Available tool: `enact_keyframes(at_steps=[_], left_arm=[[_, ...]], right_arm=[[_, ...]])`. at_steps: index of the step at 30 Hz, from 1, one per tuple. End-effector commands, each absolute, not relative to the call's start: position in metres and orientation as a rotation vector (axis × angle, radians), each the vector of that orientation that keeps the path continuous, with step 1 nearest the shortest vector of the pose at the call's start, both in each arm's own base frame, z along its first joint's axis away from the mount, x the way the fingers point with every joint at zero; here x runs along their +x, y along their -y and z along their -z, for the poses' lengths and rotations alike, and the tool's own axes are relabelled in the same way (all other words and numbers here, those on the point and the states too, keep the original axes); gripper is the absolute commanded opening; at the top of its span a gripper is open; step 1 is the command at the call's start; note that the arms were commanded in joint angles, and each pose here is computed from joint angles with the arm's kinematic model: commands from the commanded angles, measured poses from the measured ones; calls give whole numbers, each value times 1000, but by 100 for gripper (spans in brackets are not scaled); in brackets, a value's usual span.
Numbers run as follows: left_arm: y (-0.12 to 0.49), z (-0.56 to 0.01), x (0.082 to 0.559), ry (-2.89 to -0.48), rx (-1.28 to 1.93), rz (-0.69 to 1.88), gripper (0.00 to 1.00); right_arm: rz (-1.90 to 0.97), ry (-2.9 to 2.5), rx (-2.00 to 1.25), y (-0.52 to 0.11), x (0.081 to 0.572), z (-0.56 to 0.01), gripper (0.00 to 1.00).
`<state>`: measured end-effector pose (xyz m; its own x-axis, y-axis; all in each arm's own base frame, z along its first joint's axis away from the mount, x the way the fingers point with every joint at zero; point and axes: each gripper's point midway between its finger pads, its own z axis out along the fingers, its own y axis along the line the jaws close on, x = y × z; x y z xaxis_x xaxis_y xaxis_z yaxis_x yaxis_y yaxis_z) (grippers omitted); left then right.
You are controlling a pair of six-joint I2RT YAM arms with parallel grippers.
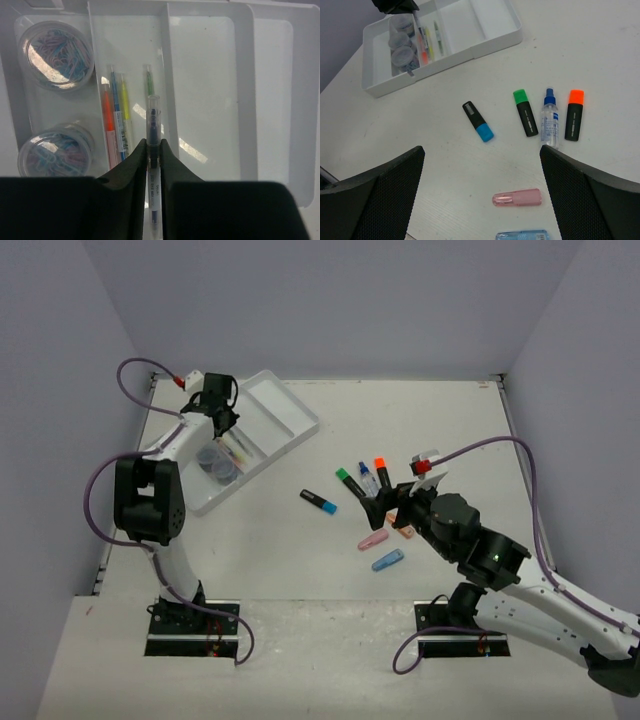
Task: Sort the stationery into containers
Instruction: Place the pen in the storage box, then pick up the pen from the center of the board.
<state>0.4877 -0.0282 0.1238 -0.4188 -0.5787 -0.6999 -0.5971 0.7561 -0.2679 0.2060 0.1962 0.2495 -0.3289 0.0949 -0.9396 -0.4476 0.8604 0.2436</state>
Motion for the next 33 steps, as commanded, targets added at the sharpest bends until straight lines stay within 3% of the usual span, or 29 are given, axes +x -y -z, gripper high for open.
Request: enact_keyframes(at_steps=[1, 4, 7, 8, 12, 16, 19, 25, 28, 33], left_arm=[[26, -126, 503, -2092, -935, 12, 19], [24, -112, 505, -2118, -956, 54, 27], [25, -111, 507, -2128, -947, 77, 58], [27, -113, 507, -2130, -942, 88, 64], [28, -127, 506, -2113, -937, 136, 72], [59, -191, 489, -2050, -809, 379, 84], [80, -255, 448, -1968, -656, 489, 93], [113, -321, 338, -1846, -312, 631, 100], [112, -331, 292, -1820, -193, 650, 100], [106, -329, 236, -1817, -25, 627, 100]], right_arm=[[-584, -1809, -261, -199, 206, -257, 99], [-606, -1810, -281, -203, 204, -258, 99], [-624, -1814, -299, -207, 202, -259, 99], [-623, -1818, -303, -208, 202, -258, 99], [-618, -1841, -325, -214, 204, -253, 98], [-553, -1946, -349, -217, 222, -230, 86], [-540, -2095, -395, -223, 246, -202, 67], [-331, -2378, -552, -229, 284, -139, 51], [-160, -2425, -557, -227, 320, -121, 51], [-44, -2485, -615, -237, 359, -96, 58]])
